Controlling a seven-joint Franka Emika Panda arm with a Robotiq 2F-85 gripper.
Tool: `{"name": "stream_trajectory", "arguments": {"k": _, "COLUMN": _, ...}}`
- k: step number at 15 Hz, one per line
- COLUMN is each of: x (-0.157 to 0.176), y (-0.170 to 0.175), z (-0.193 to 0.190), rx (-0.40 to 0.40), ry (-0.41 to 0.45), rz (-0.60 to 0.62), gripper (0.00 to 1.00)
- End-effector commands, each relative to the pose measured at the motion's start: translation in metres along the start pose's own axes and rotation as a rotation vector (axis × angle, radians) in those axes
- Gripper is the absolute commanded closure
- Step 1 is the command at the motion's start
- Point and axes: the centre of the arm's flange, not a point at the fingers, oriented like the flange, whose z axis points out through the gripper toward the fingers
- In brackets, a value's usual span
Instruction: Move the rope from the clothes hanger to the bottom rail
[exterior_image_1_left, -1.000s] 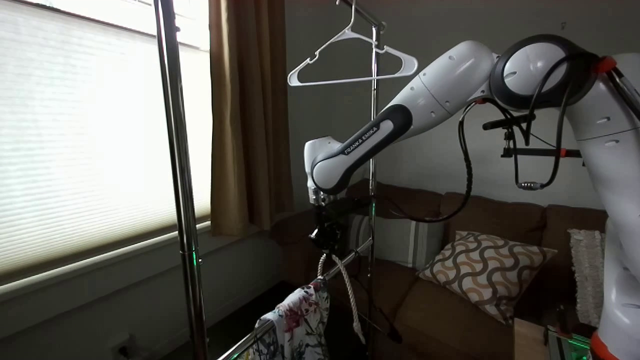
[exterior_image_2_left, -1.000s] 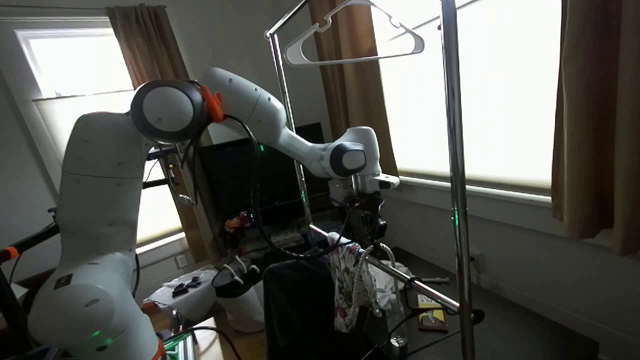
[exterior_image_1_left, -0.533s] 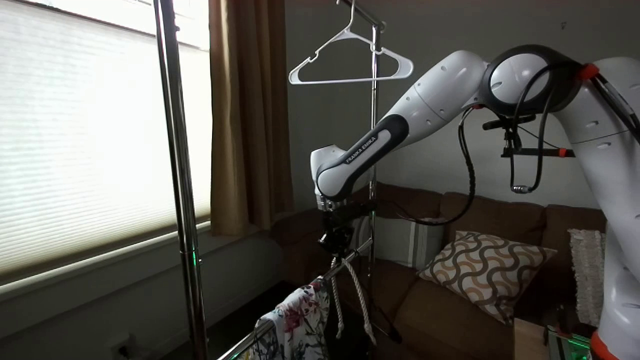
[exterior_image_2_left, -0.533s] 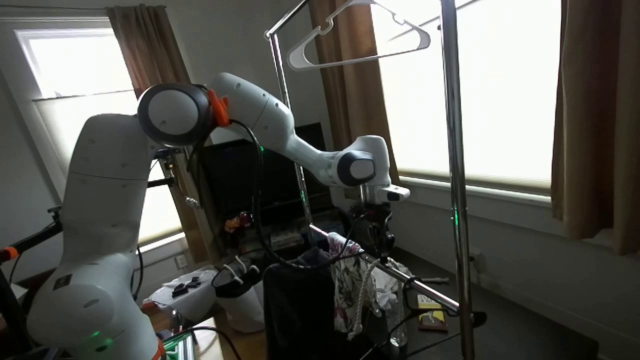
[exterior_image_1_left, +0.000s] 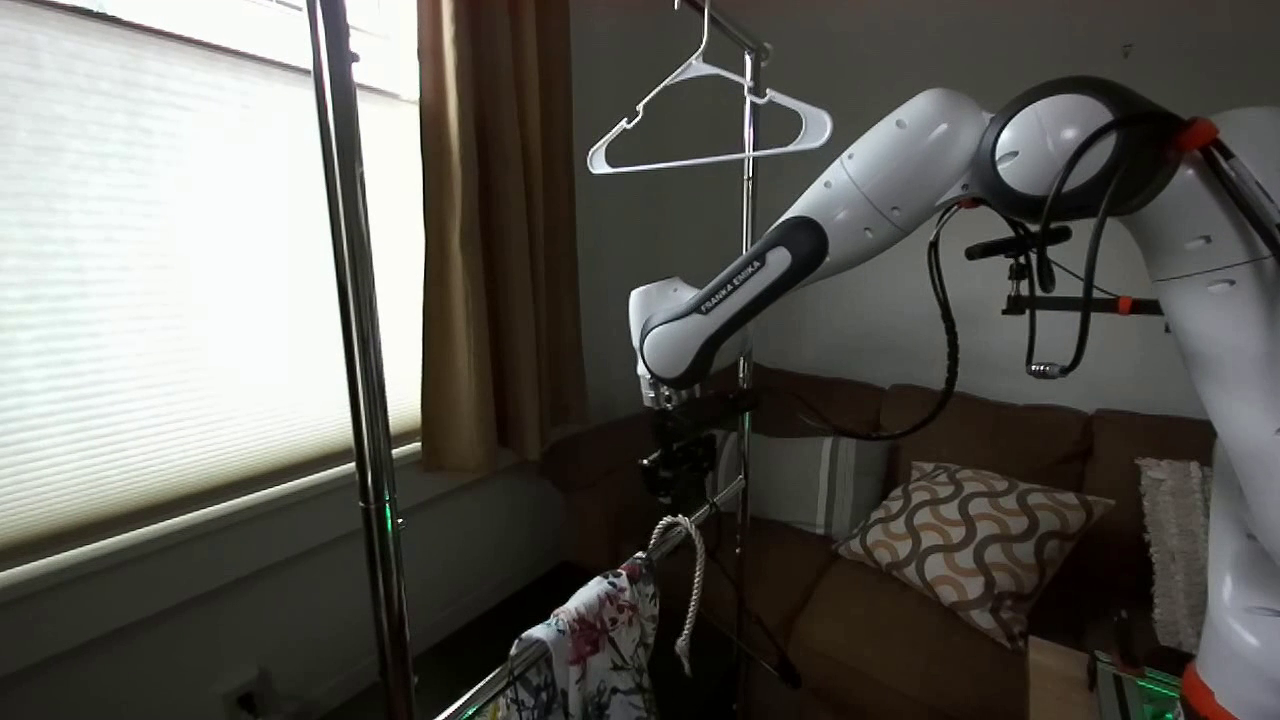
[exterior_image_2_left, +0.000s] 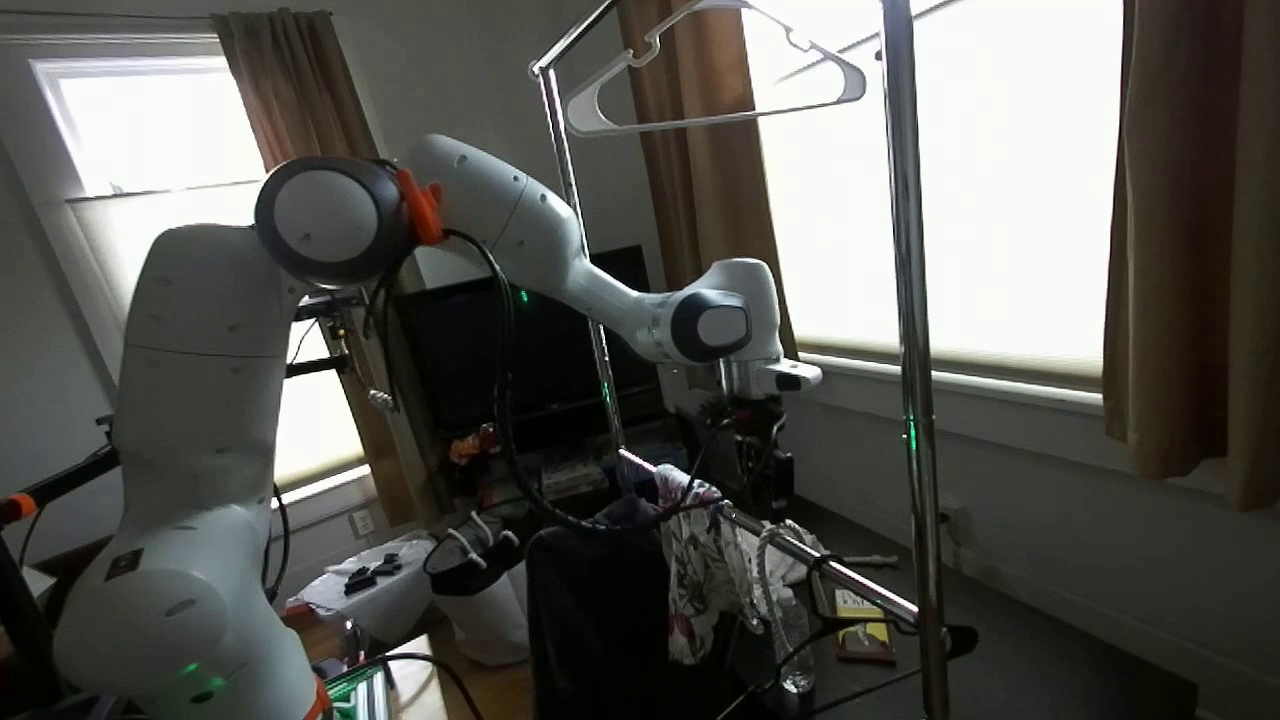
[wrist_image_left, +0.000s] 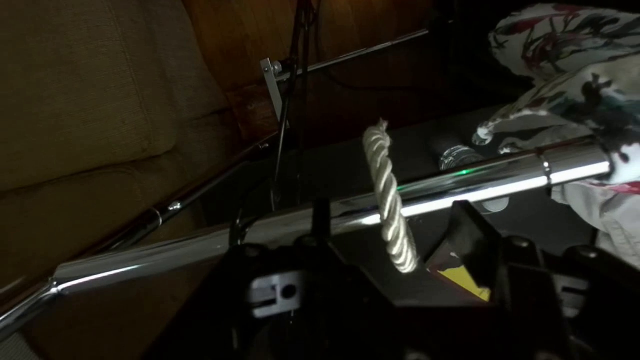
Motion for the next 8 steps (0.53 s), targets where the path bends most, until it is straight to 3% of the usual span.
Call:
{"name": "stream_trajectory", "arguments": {"k": 1, "x": -0.055, "y": 0.021, "z": -0.035, "rx": -0.048, "ry": 0.051, "rz": -0.176, "gripper": 0.05}}
{"name": "stream_trajectory", "arguments": {"k": 2, "x": -0.069, "y": 0.031, "z": -0.041, "rx": -0.073, "ry": 0.067, "rz": -0.224, "gripper": 0.01}}
{"name": "stream_trajectory", "arguments": {"k": 6, "x": -0.114, "y": 0.051, "z": -0.052, "rx": -0.128, "ry": 0.114, "rz": -0.429, "gripper": 0.0}}
{"name": "stream_trajectory", "arguments": {"k": 7, "x": -0.072, "y": 0.035, "z": -0.051, "rx": -0.117, "ry": 0.074, "rz": -0.339, "gripper": 0.0}}
{"name": "stream_trajectory", "arguments": {"k": 8, "x": -0.082, "y": 0.039, "z": -0.054, "rx": -0.12, "ry": 0.086, "rz": -0.373, "gripper": 0.0}}
